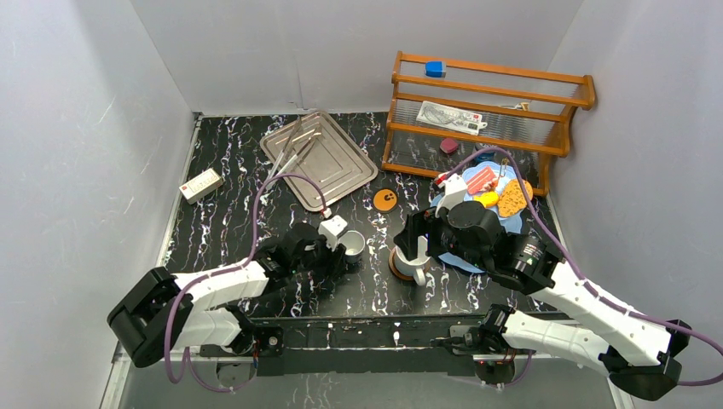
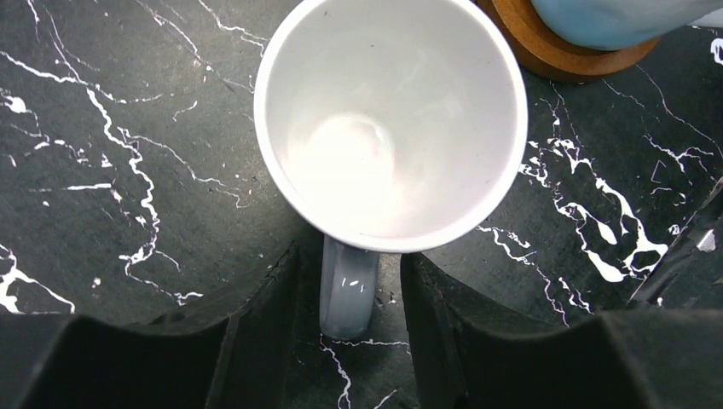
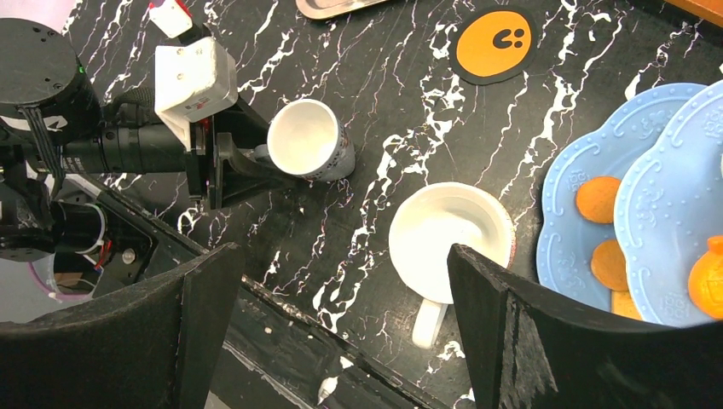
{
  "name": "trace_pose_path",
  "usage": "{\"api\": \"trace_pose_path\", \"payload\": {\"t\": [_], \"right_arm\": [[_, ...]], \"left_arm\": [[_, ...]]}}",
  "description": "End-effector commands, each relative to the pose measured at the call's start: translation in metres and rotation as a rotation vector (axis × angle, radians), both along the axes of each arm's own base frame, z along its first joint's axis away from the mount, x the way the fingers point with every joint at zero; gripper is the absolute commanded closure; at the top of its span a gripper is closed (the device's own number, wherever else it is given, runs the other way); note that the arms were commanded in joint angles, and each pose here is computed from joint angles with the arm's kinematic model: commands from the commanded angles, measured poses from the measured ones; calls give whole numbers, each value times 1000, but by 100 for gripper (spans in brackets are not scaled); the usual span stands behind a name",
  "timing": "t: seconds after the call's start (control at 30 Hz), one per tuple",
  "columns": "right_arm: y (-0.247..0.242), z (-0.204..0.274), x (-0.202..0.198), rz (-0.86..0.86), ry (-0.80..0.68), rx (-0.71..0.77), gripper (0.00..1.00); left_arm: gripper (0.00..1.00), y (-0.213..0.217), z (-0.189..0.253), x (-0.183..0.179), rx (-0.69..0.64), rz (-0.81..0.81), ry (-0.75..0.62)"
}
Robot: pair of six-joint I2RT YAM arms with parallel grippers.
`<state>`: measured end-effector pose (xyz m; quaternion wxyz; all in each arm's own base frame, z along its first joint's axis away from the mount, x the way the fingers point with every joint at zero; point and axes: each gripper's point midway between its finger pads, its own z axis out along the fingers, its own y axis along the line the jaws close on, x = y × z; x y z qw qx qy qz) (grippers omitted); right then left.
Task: Serve the afternoon tea
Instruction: Adjust the cup at the center of the board.
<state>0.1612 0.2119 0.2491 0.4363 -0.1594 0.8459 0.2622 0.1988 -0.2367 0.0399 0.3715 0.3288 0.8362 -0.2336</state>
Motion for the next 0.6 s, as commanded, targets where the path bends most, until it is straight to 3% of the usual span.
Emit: {"api": "trace_pose_path", "payload": {"t": [0.0, 0.17, 0.4, 0.57], "right_arm": [[-1, 27, 3, -11, -60, 60, 1], [-4, 27, 2, -15, -63, 59, 1], [-7, 28, 1, -18, -64, 66, 1], [-9, 28, -1, -18, -61, 75, 1]], "left_arm": [[55, -12, 14, 10, -11, -60, -75], [66, -18, 14, 15, -1, -56, -65], [100, -19, 33, 25, -37, -13, -108], [100, -25, 65, 47, -69, 54, -183]]}}
